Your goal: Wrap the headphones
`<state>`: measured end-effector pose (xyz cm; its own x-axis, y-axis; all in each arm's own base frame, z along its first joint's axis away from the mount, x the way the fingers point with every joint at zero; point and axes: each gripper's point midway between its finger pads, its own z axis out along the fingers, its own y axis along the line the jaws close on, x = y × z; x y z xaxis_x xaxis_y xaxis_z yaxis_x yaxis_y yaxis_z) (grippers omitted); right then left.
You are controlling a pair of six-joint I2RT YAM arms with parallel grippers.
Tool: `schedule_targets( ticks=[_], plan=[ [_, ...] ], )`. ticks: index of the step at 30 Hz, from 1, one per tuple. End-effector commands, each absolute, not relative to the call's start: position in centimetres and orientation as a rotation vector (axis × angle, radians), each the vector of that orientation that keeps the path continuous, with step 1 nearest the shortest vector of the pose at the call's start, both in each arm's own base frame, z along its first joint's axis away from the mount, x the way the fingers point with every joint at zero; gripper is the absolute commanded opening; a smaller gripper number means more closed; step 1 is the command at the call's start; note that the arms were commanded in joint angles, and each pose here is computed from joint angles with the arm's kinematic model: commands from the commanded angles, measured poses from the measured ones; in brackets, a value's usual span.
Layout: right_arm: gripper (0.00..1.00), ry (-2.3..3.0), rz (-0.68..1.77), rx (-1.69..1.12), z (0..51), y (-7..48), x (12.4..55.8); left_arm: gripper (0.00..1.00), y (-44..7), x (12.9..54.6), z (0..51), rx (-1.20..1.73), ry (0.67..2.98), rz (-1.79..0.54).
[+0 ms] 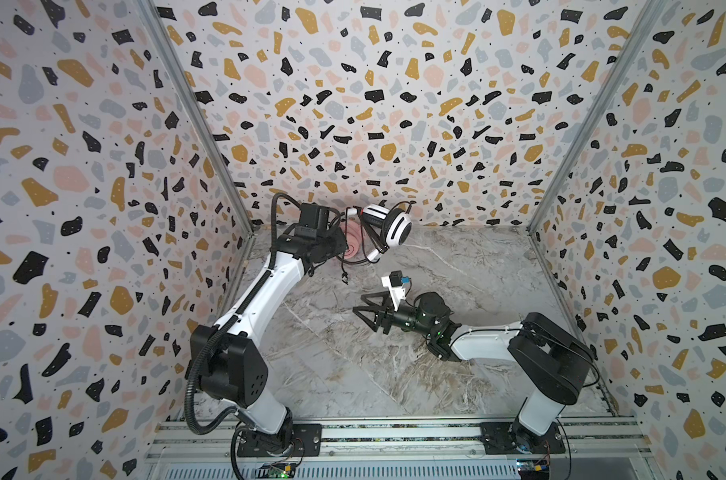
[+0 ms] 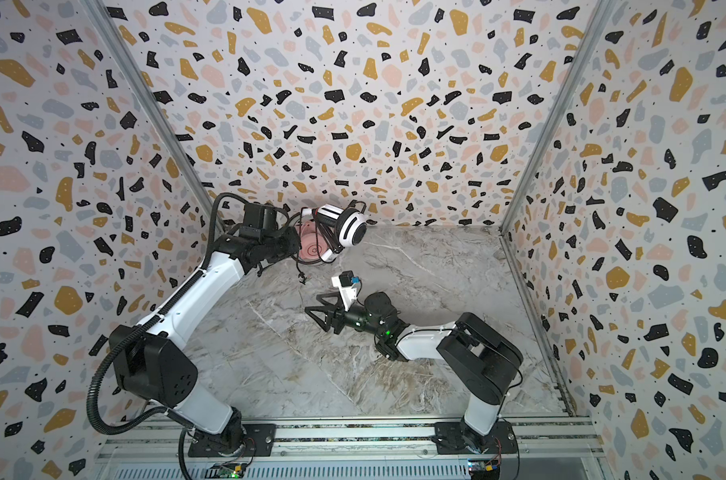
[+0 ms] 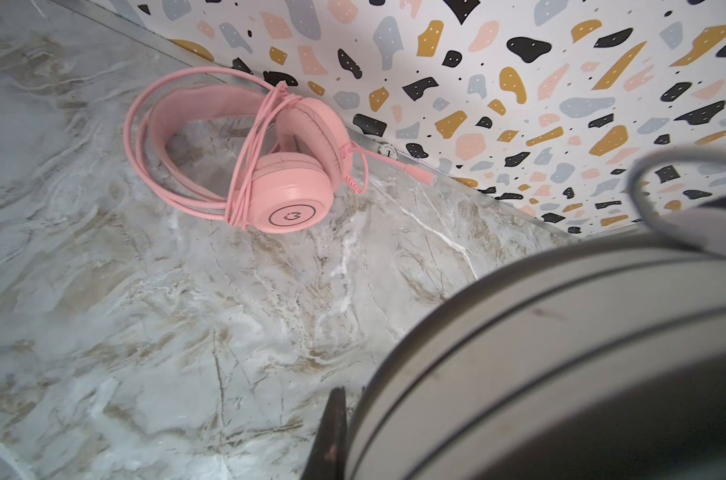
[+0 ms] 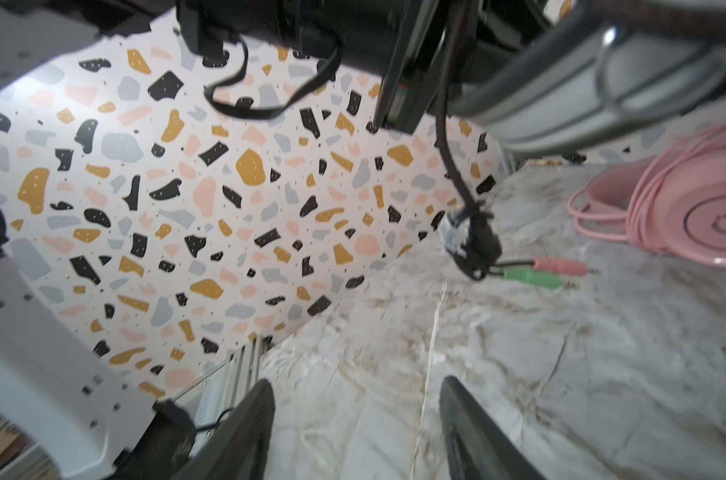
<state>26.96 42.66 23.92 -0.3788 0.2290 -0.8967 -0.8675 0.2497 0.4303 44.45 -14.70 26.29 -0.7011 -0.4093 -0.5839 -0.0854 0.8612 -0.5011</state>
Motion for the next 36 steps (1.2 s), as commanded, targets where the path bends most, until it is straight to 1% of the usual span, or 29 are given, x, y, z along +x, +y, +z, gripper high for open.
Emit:
schedule_targets(
  ticks=[1,4,6,9,11,14,15,18,19,22,25,30,36],
  plan=[
    [0.69,1.438,1.195,-0.519,26.0,43.4,29.7,0.00,-16.0,44.4,32.6,-0.331,2.125,-0.746],
    [0.69,1.502,1.085,-0.408,25.6,43.4,31.8,0.00,-16.0,44.2,33.1,-0.330,2.114,-0.755],
    [0.69,1.476,1.094,-0.410,26.4,43.8,31.7,0.00,-16.1,44.0,33.4,-0.323,2.114,-0.765],
    [0.69,1.493,1.043,-0.416,26.5,45.2,32.3,0.00,-16.1,43.8,33.8,-0.314,2.112,-0.768],
    [0.68,1.499,1.034,-0.421,26.3,46.0,32.9,0.00,-16.2,43.7,34.0,-0.310,2.109,-0.774],
    [0.63,1.510,1.052,-0.439,25.9,47.1,33.3,0.00,-16.3,43.7,34.1,-0.301,2.106,-0.780],
    [0.59,1.509,1.059,-0.442,26.0,47.3,33.3,0.00,-16.3,43.6,34.1,-0.296,2.110,-0.781],
    [0.38,1.522,1.056,-0.433,25.4,47.0,33.3,0.00,-16.0,43.6,34.2,-0.283,2.113,-0.756],
    [0.33,1.525,1.048,-0.427,25.3,46.6,33.4,0.00,-15.9,43.5,34.2,-0.276,2.114,-0.753],
    [0.21,1.541,1.019,-0.406,24.7,44.7,33.8,0.00,-15.4,43.5,33.8,-0.278,2.120,-0.745],
    [0.13,1.537,0.982,-0.376,24.8,42.0,33.8,0.00,-14.8,43.6,33.0,-0.275,2.135,-0.728],
    [0.12,1.516,0.870,-0.331,25.9,37.0,33.6,0.00,-13.9,43.7,30.6,-0.291,2.178,-0.713],
    [0.10,1.490,0.781,-0.269,26.6,31.8,33.5,0.00,-13.1,43.6,28.9,-0.297,2.212,-0.676]
  ],
)
